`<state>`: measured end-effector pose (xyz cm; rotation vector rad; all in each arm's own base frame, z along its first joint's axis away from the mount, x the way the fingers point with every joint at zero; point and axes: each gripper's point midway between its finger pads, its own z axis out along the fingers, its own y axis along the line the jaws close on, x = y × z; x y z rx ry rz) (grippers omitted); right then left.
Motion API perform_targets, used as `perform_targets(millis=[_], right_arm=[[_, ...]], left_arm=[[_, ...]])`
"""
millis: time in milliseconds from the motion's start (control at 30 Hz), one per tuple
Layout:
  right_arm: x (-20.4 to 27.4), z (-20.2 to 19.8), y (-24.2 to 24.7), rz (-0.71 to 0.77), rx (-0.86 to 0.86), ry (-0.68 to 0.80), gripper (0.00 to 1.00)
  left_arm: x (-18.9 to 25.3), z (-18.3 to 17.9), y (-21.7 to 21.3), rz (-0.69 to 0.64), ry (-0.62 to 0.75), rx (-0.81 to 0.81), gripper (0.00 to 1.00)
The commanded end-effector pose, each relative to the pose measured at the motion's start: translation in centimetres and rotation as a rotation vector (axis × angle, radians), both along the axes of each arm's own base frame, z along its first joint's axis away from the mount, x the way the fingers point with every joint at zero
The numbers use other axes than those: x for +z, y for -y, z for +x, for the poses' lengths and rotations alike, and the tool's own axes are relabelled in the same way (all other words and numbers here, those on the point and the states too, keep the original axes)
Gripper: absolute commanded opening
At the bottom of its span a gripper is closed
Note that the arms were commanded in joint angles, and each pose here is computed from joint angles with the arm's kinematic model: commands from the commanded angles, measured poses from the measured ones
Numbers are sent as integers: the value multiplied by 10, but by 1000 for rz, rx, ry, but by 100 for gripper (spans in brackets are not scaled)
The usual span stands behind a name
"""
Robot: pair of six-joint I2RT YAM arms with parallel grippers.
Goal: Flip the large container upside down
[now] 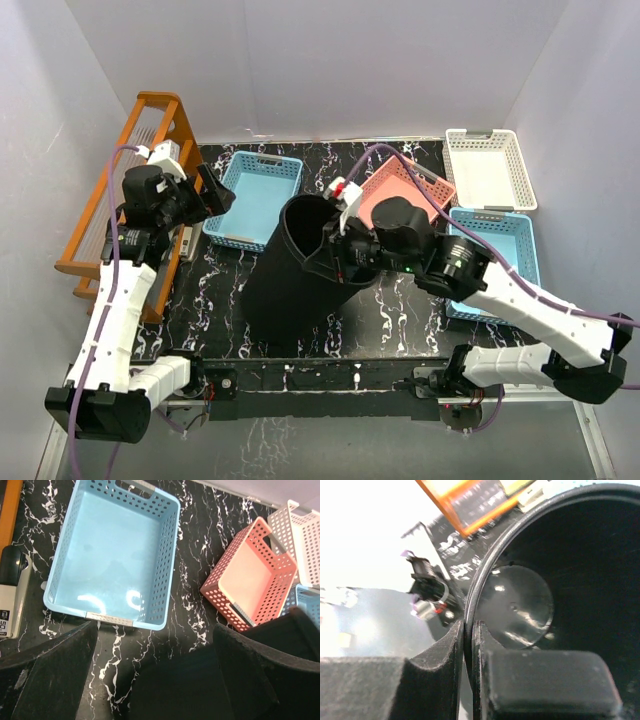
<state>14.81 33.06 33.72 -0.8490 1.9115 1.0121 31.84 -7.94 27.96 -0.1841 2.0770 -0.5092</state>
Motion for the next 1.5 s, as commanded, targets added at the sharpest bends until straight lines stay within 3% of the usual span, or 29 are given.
perform_targets(millis=[0,267,433,733,900,1000,1133,1300,1467], right_arm=[[70,-10,-22,381,12,-46,0],[13,12,-7,465,-228,-223,0],[-47,35,18,403,-426,-282,0],[-126,47,39,170,-515,-324,0],[-151,56,53,-23,-585,-302,7],[-153,60,56,-87,-602,-287,12],[-150,59,56,-95,-594,-288,25],[-139,57,62,-94,-596,-275,29],[-132,60,72,-124,-623,-242,46]], left_arm=[[36,-10,-3,-24,82,28,99],[51,-14,5,-43,115,-21,99],[40,-31,39,-136,29,-220,98],[4,-64,16,-84,-137,-79,99],[-31,-99,3,-96,-378,50,99],[-26,-115,-8,-85,-369,118,99],[-32,-129,-14,-52,-447,146,99],[-62,-155,-25,-12,-639,232,99],[-85,-174,-23,-42,-717,270,99]])
